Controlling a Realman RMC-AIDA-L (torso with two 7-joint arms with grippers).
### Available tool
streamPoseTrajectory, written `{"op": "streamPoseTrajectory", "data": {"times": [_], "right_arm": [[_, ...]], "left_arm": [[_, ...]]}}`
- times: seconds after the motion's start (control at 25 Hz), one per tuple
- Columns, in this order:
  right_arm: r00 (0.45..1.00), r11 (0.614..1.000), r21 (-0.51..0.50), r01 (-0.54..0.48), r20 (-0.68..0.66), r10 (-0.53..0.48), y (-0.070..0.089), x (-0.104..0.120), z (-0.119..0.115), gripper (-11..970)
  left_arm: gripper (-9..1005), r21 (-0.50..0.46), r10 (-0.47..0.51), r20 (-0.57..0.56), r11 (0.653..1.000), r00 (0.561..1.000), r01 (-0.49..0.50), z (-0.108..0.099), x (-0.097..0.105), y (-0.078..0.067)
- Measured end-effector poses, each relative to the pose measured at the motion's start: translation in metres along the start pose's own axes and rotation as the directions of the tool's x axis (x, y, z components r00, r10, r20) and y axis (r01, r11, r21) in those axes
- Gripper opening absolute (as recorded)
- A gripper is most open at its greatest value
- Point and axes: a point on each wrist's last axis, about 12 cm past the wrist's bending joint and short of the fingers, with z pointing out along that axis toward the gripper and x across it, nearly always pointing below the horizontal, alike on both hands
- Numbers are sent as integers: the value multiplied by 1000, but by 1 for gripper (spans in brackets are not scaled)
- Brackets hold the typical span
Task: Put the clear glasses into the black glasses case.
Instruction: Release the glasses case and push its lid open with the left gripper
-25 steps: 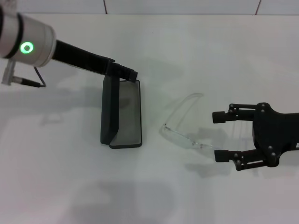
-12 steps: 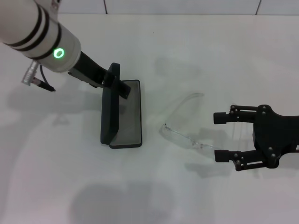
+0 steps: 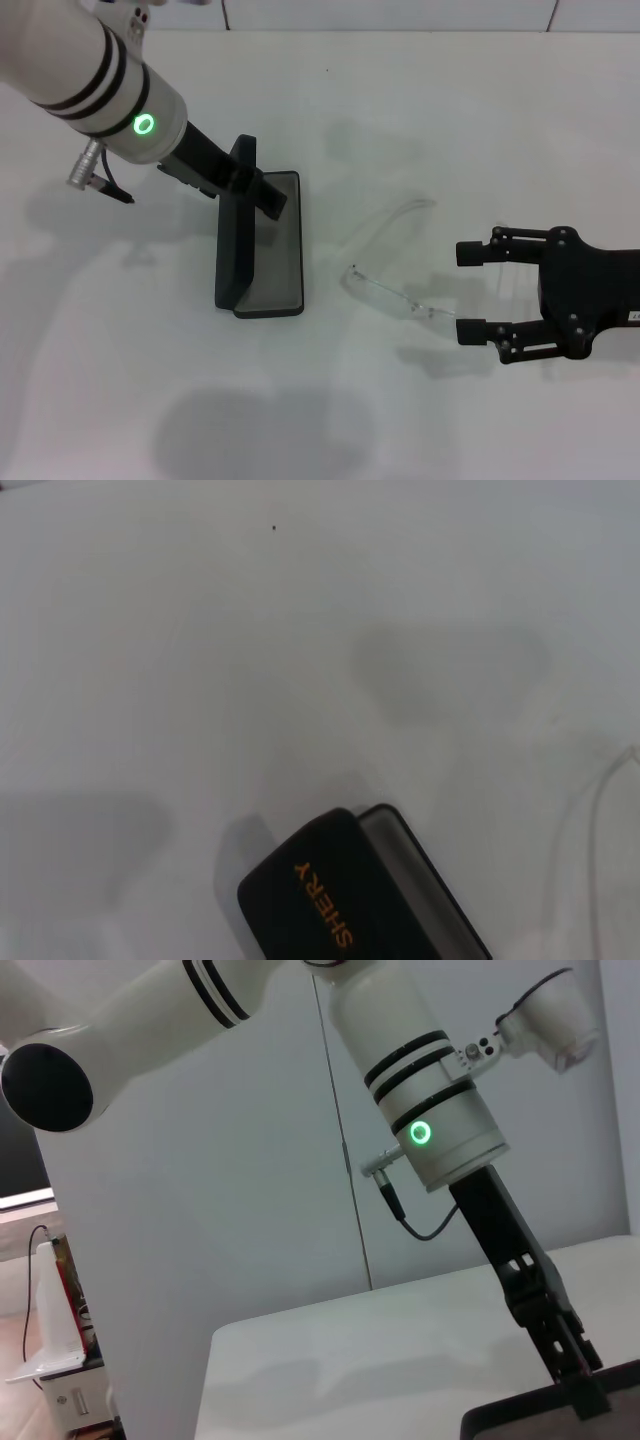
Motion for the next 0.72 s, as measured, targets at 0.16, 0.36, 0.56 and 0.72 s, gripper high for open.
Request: {"op": "streamPoseTrajectory", "data": {"times": [0.16, 0.36, 0.56, 0.72], "right_arm": [[1000, 1000, 0, -3, 1, 3, 0, 1, 0, 805], [1000, 1000, 5, -8, 4, 8, 0, 1, -1, 804], [1000, 1000, 9, -4, 9, 4, 0, 1, -1, 804], [1000, 1000, 20, 3, 28, -3, -1, 3, -1, 804]], "left_arm": [[832, 1, -1, -10, 1000, 1000, 1, 3, 0, 1], [828, 0, 26, -7, 1000, 1000, -26, 4, 1, 1], [787, -1, 62, -2, 998, 998, -62, 3, 0, 0], [636, -3, 84, 1, 996, 996, -84, 3, -1, 0]]}}
